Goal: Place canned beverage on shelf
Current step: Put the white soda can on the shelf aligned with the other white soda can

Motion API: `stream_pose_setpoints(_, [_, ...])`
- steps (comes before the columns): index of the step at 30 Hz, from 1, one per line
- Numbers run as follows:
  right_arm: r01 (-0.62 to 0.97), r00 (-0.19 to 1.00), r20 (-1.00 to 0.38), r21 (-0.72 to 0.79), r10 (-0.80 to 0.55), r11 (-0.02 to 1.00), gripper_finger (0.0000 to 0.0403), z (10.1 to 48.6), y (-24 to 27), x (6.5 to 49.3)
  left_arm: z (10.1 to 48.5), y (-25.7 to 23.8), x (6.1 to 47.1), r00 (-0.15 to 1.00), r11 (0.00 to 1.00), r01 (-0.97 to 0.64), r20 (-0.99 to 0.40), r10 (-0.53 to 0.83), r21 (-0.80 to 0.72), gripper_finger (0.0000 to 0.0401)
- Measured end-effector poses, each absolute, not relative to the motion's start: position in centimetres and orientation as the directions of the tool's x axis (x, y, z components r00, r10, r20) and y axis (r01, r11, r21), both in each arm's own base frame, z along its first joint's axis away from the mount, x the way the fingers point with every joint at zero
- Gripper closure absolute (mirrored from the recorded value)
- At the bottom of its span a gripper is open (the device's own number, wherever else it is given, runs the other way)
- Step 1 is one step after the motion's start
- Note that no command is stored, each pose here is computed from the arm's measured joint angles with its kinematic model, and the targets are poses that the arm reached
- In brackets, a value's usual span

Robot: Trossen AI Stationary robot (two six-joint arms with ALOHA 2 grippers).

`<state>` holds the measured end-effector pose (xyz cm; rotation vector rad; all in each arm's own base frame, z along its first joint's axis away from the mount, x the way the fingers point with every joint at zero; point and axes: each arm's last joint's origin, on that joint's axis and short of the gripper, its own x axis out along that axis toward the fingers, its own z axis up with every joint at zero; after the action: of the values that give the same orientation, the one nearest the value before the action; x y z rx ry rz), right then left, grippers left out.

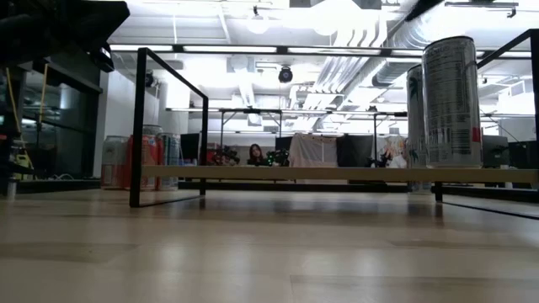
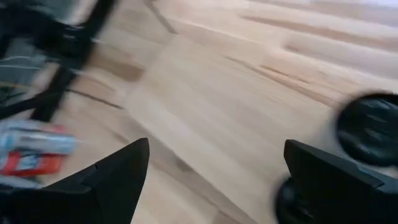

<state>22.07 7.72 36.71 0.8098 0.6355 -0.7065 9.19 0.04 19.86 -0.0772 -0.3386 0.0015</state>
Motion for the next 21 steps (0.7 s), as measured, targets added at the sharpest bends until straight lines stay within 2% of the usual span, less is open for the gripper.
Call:
stream_pose_setpoints(3, [0.731,0.631,-0.718,0.424,-0.293,0.534,0.0043,36.6,8.2,22.7,19.9,0.0,9.2,0.943,0.997,0.012,0.332,0.014,-0.076,0.0398])
stream_pose_setpoints(8, [0.73,0.61,-0.761,0.432,-0.221,0.53,0.0043,35.8,9.1,23.5,19.9,0.0,9.2,0.943,0.997,0.012,0.332,0.015,-0.076,0.0398])
stream_pose_setpoints(13, [0.689,0.58,-0.813,0.457,-0.049,0.563,0.0043,35.0,10.1,24.5,19.9,0.0,9.2,0.943,0.997,0.012,0.332,0.014,-0.076,0.0398])
stream_pose_setpoints(17, [0.673,0.544,-0.839,0.45,0.02,0.587,0.0043,34.3,10.6,25.2,19.9,0.0,9.2,0.943,0.997,0.012,0.332,0.014,-0.076,0.0398])
stream_pose_setpoints(21, [0.587,0.521,-0.838,0.488,0.159,0.646,0.0044,34.3,10.9,25.6,19.9,0.0,9.2,0.943,0.997,0.012,0.332,0.014,-0.076,0.0398])
